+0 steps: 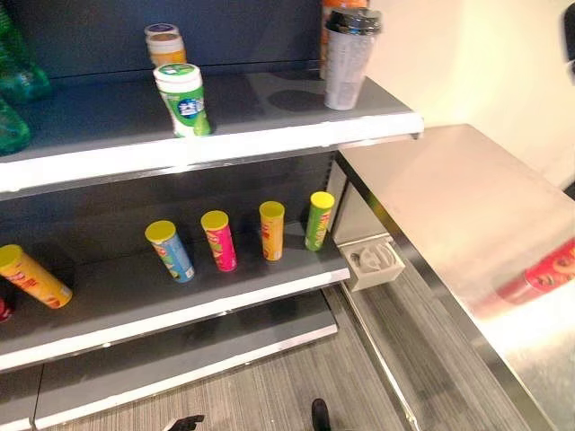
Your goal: Put the goods on the table back onto the shelves and tidy them up.
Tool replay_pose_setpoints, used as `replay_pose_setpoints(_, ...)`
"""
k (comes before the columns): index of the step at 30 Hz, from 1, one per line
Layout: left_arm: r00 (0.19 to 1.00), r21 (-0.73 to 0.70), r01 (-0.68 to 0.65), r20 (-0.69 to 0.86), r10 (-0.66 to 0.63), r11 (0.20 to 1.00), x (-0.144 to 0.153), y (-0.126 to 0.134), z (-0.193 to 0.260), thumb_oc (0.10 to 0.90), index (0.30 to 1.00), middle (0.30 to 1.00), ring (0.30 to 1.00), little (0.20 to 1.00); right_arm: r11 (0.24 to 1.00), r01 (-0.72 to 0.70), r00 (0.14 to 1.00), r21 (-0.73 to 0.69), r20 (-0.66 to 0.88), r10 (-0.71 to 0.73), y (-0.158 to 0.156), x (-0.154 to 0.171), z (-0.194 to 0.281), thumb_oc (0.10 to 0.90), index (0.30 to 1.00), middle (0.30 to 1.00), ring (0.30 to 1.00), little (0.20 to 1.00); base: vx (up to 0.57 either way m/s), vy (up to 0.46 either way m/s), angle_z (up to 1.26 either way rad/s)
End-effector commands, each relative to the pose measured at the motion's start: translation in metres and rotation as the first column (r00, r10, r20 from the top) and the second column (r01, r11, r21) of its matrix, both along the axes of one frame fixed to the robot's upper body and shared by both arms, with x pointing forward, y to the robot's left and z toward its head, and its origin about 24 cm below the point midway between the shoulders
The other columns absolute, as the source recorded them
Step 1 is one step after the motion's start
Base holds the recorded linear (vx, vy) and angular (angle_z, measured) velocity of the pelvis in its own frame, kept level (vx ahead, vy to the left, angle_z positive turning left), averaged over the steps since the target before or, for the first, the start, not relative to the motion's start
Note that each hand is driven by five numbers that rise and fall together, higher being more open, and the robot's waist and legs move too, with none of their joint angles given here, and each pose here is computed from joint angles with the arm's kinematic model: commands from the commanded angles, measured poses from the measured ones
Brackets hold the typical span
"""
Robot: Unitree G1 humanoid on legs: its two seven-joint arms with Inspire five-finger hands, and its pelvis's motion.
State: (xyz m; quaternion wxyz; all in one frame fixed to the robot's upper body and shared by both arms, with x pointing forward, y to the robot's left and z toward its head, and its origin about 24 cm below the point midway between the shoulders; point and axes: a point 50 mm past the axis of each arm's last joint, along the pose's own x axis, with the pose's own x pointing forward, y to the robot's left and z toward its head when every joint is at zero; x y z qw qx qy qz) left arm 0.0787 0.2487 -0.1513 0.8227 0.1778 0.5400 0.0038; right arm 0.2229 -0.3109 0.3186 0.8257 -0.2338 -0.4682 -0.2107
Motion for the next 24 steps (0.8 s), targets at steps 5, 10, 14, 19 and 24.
replay_pose_setpoints(5, 0.997, 0.037, 0.065, 0.042, -0.066, 0.997, 0.012, 0.012, 0.007, 0.800, 0.900, 0.900, 0.900, 0.900, 1.000, -0.001, 0.960, -0.029, 0.281, 0.009, 0.004, -0.028, 0.048, 0.800, 0.900, 0.900, 0.900, 0.900, -0.03, 0.028, -0.03)
replay_pose_setpoints(10, 0.995, 0.050, 0.079, 0.053, -0.082, 0.996, 0.016, 0.017, 0.010, 0.800, 0.900, 0.900, 0.900, 0.900, 0.998, 0.057, 0.975, 0.033, 0.213, -0.063, -0.015, -0.019, 0.040, 0.800, 0.900, 0.900, 0.900, 0.900, -0.02, 0.057, -0.24)
replay_pose_setpoints(14, 0.995, 0.050, 0.080, 0.053, -0.082, 0.996, 0.016, 0.017, 0.010, 0.800, 0.900, 0.900, 0.900, 0.900, 0.998, 0.057, 0.975, 0.033, 0.213, -0.063, -0.015, -0.019, 0.040, 0.800, 0.900, 0.900, 0.900, 0.900, 0.00, 0.000, -0.17)
replay_pose_setpoints(19, 0.995, 0.050, 0.080, 0.055, -0.083, 0.996, 0.016, 0.017, 0.011, 0.800, 0.900, 0.900, 0.900, 0.900, 0.997, 0.065, 0.975, 0.042, 0.208, -0.073, -0.017, -0.018, 0.040, 0.800, 0.900, 0.900, 0.900, 0.900, 0.00, 0.002, 0.04)
replay_pose_setpoints(24, 0.994, 0.057, 0.087, 0.055, -0.090, 0.995, 0.018, 0.019, 0.012, 0.800, 0.900, 0.900, 0.900, 0.900, 0.991, 0.104, 0.979, 0.082, 0.170, -0.117, -0.031, -0.016, 0.036, 0.800, 0.900, 0.900, 0.900, 0.900, -0.01, 0.006, -0.07)
